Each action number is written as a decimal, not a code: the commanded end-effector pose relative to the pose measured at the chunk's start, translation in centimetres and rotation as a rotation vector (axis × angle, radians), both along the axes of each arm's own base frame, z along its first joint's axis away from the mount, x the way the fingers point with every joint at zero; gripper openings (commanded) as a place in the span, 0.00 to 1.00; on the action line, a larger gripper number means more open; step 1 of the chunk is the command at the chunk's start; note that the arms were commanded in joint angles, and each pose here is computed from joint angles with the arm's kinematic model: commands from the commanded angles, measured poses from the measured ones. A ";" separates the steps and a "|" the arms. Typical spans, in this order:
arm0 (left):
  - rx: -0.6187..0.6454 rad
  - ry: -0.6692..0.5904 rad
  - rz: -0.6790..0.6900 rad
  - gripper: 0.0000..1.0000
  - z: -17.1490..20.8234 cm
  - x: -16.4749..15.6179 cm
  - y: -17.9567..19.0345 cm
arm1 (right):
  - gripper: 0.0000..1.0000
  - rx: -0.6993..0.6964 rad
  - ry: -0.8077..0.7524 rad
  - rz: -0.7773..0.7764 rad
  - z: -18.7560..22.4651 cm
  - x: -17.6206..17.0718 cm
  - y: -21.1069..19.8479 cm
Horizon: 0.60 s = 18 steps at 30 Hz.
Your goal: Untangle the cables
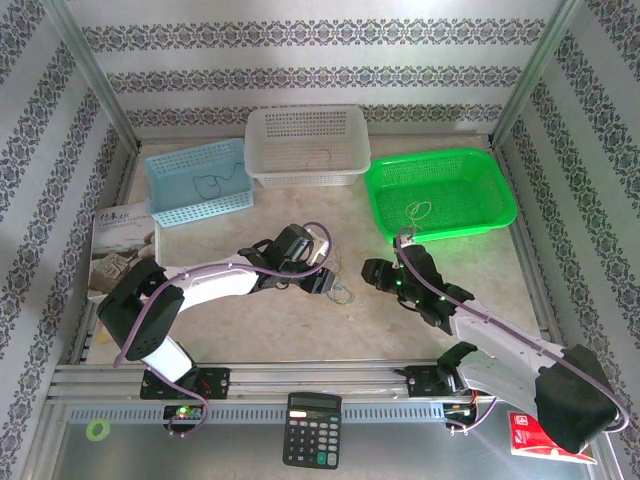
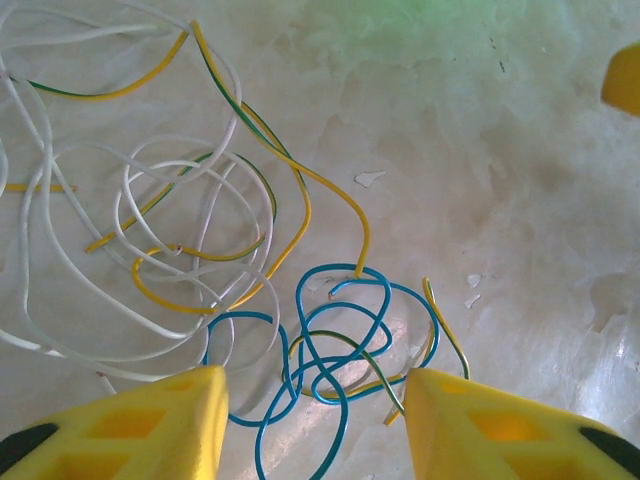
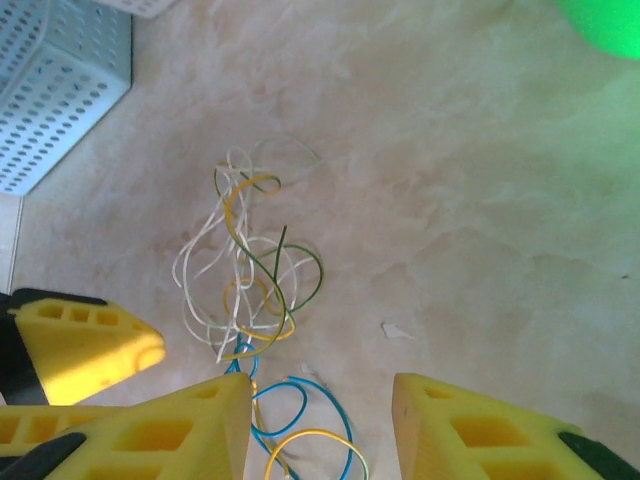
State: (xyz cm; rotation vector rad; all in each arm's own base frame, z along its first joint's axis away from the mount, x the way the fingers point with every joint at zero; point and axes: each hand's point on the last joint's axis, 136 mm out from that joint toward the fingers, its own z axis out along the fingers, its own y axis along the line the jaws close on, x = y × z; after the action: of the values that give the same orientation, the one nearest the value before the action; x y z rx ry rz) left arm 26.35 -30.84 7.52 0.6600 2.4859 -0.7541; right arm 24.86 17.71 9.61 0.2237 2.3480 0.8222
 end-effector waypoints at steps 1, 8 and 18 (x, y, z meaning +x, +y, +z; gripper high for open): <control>0.015 -0.009 -0.022 0.56 0.4 -1.2 0.5 | 0.42 0.035 -0.043 0.037 1.7 0.7 1.6; -0.011 -0.005 -0.025 0.59 0.6 -1.8 0.6 | 0.42 0.036 -0.039 0.060 1.6 1.3 3.1; -0.025 0.017 -0.029 0.55 -0.6 -2.4 -0.2 | 0.42 0.020 -0.044 0.096 1.8 2.7 5.5</control>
State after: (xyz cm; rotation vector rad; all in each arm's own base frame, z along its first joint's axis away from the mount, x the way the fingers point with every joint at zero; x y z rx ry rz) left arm 24.27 -30.43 7.18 0.6854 2.4965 -0.7800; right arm 26.68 21.88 9.98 0.1370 2.3701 0.8604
